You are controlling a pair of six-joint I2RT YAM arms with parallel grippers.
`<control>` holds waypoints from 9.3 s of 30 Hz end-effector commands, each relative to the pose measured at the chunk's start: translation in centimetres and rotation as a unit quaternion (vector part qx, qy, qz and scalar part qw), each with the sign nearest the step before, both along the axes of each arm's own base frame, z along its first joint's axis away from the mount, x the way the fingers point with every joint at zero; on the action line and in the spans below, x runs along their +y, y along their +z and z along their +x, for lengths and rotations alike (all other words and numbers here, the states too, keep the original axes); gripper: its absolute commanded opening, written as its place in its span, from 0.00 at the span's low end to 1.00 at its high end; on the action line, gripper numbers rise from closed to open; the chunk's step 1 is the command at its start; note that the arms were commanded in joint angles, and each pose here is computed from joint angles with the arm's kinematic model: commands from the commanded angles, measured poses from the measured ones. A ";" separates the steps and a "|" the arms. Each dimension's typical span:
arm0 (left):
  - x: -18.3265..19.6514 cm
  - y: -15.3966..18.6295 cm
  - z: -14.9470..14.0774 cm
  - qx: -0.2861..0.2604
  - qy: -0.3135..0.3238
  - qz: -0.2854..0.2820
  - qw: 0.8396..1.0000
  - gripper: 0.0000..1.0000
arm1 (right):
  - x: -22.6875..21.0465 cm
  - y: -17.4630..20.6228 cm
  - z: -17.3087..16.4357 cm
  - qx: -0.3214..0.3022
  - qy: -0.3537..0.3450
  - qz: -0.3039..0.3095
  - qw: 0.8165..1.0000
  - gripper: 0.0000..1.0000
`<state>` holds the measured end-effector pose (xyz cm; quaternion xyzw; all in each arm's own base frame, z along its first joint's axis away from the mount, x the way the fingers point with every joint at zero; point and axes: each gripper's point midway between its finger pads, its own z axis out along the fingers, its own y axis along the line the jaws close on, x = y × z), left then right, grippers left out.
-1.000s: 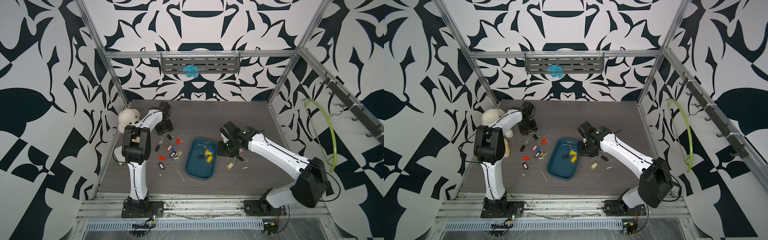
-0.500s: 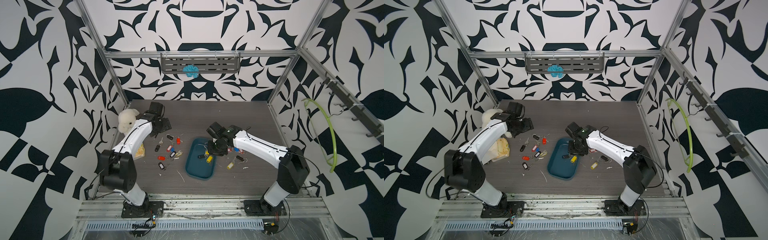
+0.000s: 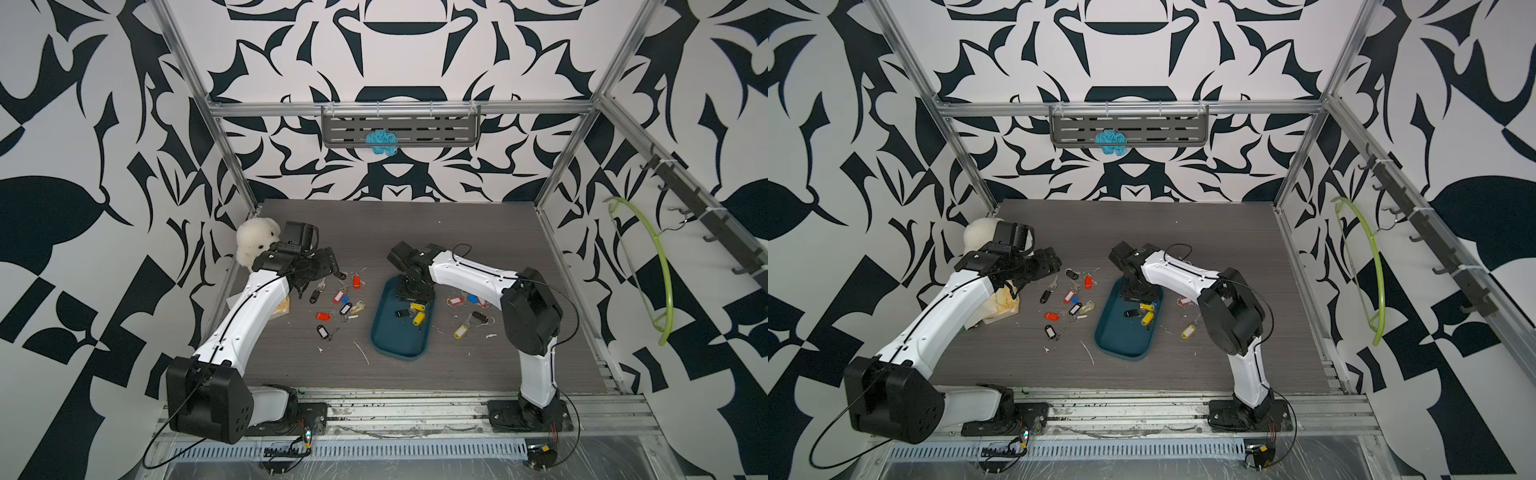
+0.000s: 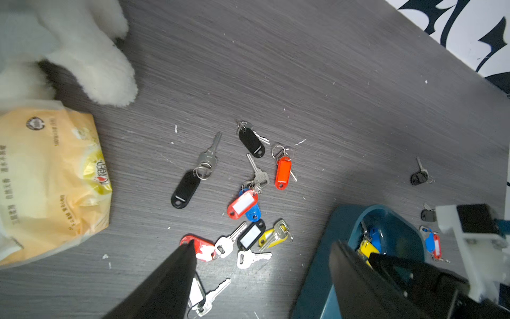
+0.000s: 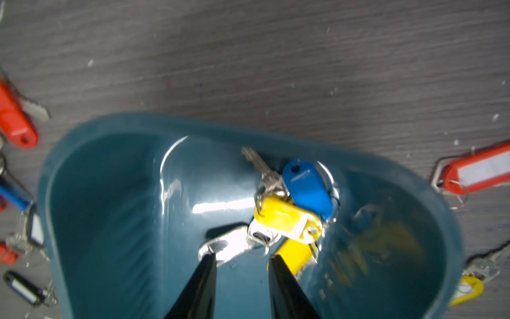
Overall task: Take the keys out of the storage box
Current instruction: Place the key at the center of the board, then pick up the key from the storage box, then place the key at the center of the board, then pick up the key from the storage box, then place the key at the center of the board.
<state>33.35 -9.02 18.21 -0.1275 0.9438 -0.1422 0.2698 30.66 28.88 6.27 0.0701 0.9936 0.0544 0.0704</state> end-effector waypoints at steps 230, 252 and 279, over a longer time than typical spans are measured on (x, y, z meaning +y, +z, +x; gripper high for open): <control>-6.5 -1.1 -9.1 -0.015 -0.096 0.024 0.995 0.83 | 0.7 -4.6 -4.1 0.073 -0.219 0.029 0.972 0.39; -6.4 -1.2 -9.2 -0.013 -0.094 0.025 0.995 0.83 | -0.3 3.3 -2.8 -0.017 -0.160 0.002 0.987 0.23; -7.3 -0.5 -8.7 -0.009 -0.086 0.003 0.996 0.82 | -16.5 12.0 1.4 -0.071 -0.182 -0.003 0.981 0.24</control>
